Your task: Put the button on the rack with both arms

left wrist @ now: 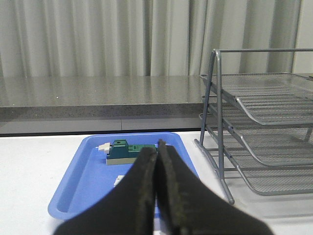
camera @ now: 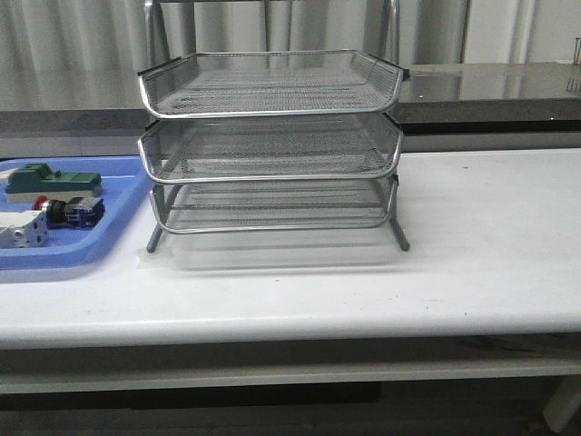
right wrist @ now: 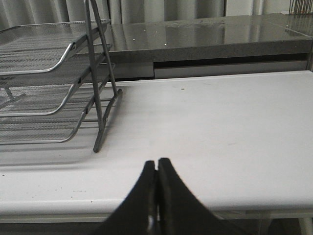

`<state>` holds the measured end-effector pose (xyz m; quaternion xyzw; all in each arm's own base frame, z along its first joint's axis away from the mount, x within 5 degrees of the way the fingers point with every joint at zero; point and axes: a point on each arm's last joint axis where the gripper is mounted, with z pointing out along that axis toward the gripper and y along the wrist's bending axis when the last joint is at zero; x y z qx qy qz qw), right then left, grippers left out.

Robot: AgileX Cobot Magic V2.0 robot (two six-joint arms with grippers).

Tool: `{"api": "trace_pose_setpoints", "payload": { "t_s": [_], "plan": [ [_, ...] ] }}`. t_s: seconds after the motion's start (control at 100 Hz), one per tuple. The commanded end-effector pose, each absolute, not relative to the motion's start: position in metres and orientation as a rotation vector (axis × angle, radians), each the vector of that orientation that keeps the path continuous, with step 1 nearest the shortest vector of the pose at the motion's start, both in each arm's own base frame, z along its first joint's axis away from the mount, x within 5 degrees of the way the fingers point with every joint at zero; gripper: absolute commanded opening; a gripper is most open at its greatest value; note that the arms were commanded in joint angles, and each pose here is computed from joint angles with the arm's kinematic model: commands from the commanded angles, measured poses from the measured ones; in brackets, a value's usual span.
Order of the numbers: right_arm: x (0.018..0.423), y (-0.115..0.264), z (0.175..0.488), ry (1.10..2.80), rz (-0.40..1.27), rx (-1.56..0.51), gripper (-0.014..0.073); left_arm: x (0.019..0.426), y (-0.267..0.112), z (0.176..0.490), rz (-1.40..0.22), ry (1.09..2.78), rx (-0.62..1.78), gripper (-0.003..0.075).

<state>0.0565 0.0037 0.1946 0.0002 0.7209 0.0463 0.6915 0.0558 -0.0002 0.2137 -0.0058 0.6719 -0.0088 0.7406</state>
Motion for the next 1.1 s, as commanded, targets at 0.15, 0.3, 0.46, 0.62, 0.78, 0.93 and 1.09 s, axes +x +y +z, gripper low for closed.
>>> {"api": "trace_pose_setpoints", "payload": {
  "t_s": [0.15,0.3,0.46,0.62,0.78,0.93,1.09],
  "plan": [
    [0.054,0.003,0.208,1.499,0.091,-0.002,-0.0059,0.054,-0.001,0.208,-0.044,1.401,-0.016,-0.002],
    [0.054,0.003,0.208,1.499,0.091,-0.002,-0.0059,0.054,-0.001,0.208,-0.044,1.401,-0.016,-0.002],
    [0.054,0.003,0.209,1.497,0.09,-0.003,-0.0059,0.054,-0.001,0.208,-0.044,1.401,-0.016,-0.002],
    [0.054,0.003,0.208,1.5,0.09,-0.003,-0.0059,0.054,-0.001,0.208,-0.044,1.401,-0.016,-0.002],
    [0.054,0.003,0.211,1.472,0.092,-0.004,-0.0059,0.054,-0.001,0.208,-0.044,1.401,-0.016,-0.002],
    [0.052,0.003,0.22,1.477,0.127,0.027,-0.0059,0.054,-0.001,0.208,-0.044,1.401,-0.016,-0.002],
    [0.049,0.004,0.25,1.532,0.179,0.061,-0.0059,0.054,-0.001,0.208,-0.044,1.401,-0.016,-0.002]
  ]
}}
